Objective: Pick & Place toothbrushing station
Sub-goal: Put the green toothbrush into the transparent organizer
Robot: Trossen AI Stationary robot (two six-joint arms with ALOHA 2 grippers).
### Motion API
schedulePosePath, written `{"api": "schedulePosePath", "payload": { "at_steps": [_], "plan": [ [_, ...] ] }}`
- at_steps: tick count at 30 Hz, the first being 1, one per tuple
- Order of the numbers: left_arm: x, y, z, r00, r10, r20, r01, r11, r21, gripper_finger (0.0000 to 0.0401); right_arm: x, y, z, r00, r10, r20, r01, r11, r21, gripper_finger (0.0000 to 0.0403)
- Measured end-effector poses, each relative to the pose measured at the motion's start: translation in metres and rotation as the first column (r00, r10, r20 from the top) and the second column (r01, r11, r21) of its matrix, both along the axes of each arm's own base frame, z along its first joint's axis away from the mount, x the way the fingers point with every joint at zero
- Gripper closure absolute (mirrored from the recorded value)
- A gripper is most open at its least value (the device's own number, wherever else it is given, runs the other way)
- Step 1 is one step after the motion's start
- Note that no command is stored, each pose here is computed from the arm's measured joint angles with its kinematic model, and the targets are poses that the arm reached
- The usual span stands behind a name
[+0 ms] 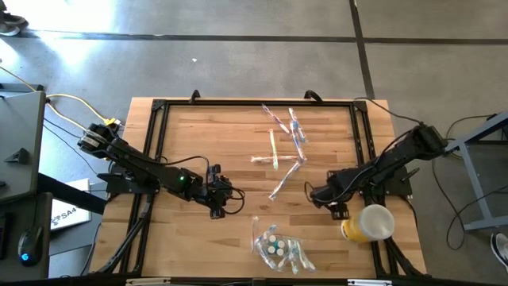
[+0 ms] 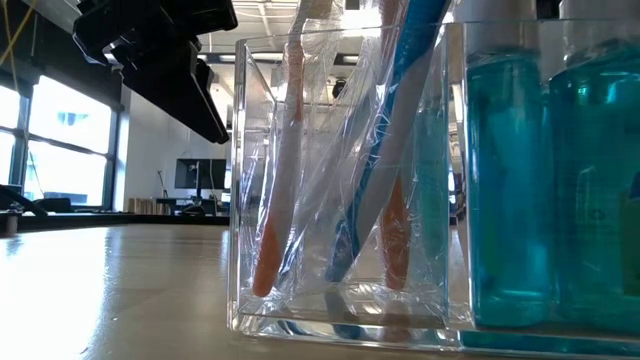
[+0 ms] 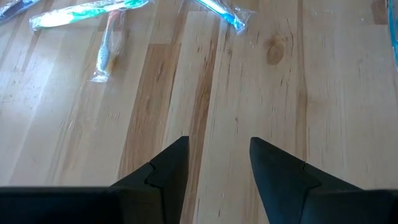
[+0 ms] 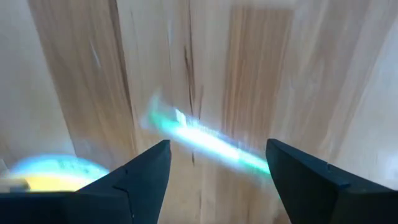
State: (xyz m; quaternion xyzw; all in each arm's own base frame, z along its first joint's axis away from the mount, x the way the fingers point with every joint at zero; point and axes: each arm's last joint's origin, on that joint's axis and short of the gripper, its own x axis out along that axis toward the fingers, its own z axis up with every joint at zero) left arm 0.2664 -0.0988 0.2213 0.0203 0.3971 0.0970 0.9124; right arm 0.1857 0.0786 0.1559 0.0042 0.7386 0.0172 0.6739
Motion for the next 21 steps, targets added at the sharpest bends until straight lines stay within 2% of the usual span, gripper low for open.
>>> {"api": "schedulePosePath", "payload": {
  "at_steps": [6, 9, 13, 21],
  "plan": [
    [0.0, 0.0, 0.0, 1.0, 0.0, 0.0, 0.0, 1.0, 0.0, 0.0238, -0.013, 0.005, -0.007, 0.998, 0.056, -0.032, -0.058, 0.996, -0.065, 0.0147],
    [0.0, 0.0, 0.0, 1.0, 0.0, 0.0, 0.0, 1.0, 0.0, 0.0238, -0.018, 0.003, -0.017, 0.999, 0.017, -0.03, -0.02, 0.996, -0.084, 0.0147],
    [0.0, 0.0, 0.0, 1.0, 0.003, 0.0, -0.003, 1.0, -0.002, 0.0238, -0.024, 0.0, -0.026, 1.0, -0.006, -0.026, 0.004, 0.997, -0.074, 0.0147],
    [0.0, 0.0, 0.0, 1.0, 0.003, 0.0, -0.003, 1.0, -0.003, 0.0238, -0.022, 0.002, -0.028, 1.0, -0.01, 0.0, 0.01, 0.999, -0.046, 0.0156]
  ]
}}
